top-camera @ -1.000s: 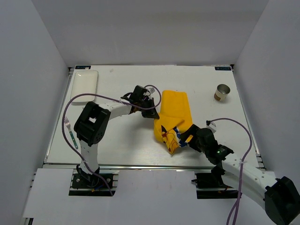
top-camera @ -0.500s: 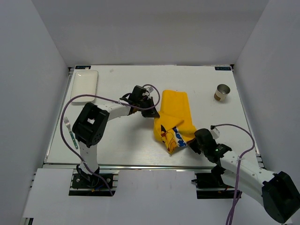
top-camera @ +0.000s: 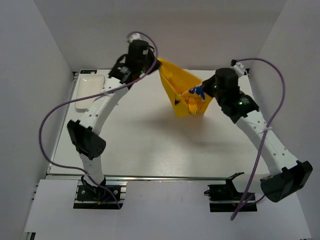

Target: Set the dinner table for one person

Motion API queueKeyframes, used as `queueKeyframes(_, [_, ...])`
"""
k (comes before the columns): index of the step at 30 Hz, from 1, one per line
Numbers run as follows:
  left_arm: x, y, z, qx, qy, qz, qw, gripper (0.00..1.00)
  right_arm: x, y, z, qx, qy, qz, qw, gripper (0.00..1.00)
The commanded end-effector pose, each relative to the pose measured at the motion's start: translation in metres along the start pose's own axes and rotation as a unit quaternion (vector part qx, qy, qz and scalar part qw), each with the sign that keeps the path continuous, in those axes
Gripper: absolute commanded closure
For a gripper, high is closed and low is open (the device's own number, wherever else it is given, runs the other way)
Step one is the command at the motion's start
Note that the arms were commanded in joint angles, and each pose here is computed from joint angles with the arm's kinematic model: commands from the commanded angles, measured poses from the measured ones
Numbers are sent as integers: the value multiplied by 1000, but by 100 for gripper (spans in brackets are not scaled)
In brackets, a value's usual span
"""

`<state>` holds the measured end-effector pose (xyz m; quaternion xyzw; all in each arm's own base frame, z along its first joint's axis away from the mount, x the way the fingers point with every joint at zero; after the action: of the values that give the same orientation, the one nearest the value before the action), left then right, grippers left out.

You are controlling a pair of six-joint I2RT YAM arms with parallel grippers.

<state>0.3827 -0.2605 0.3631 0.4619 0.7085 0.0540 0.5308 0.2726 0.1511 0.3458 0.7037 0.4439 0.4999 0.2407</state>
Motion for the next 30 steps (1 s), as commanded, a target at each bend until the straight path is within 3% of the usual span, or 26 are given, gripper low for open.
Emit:
queueKeyframes(1, [-5,72,-112,-205,128,-72,968,100,-18,50,-41,-45,-81,-57,994,100])
queueKeyframes(3, [4,80,-140,-256,135,-78,954,100,-22,67,-71,-80,-70,-53,993,100])
queueKeyframes(4, [3,87,-178,-288,108,-90,947,100,-24,68,-77,-83,-63,-55,993,100])
queueKeyframes(10, [36,64,-214,-315,83,-94,941,100,-25,73,-101,-96,-8,-83,992,100])
queueKeyframes(15, [59,43,-205,-305,75,-90,945,100,-17,84,-107,-99,16,-99,990,100])
queueKeyframes(20, [63,45,-177,-297,95,-85,946,100,-2,86,-66,-59,32,-127,990,100])
queueKeyframes(25, [45,85,-154,-325,59,-35,943,100,16,114,-18,-52,49,-143,987,100])
queueKeyframes(26, [39,93,-151,-328,50,-29,943,100,31,138,-28,-79,82,-142,983,100])
queueKeyframes(29, [12,125,-142,-342,3,3,940,100,41,158,1,-66,102,-164,979,100])
queueKeyframes(30, [1,141,-141,-355,-7,13,935,100,49,176,6,-88,111,-165,976,100])
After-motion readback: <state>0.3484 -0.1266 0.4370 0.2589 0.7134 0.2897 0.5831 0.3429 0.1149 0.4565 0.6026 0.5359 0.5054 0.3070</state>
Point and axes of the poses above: each gripper's point midway between its finger pads, its own z axis out along the fingers, its own x axis along the line the jaws close on, y = z × x, the point moved 10 cm from there along -z, back along the fingers, and after that the axes turned 7 degrees about -z, right-handed, at the moved point
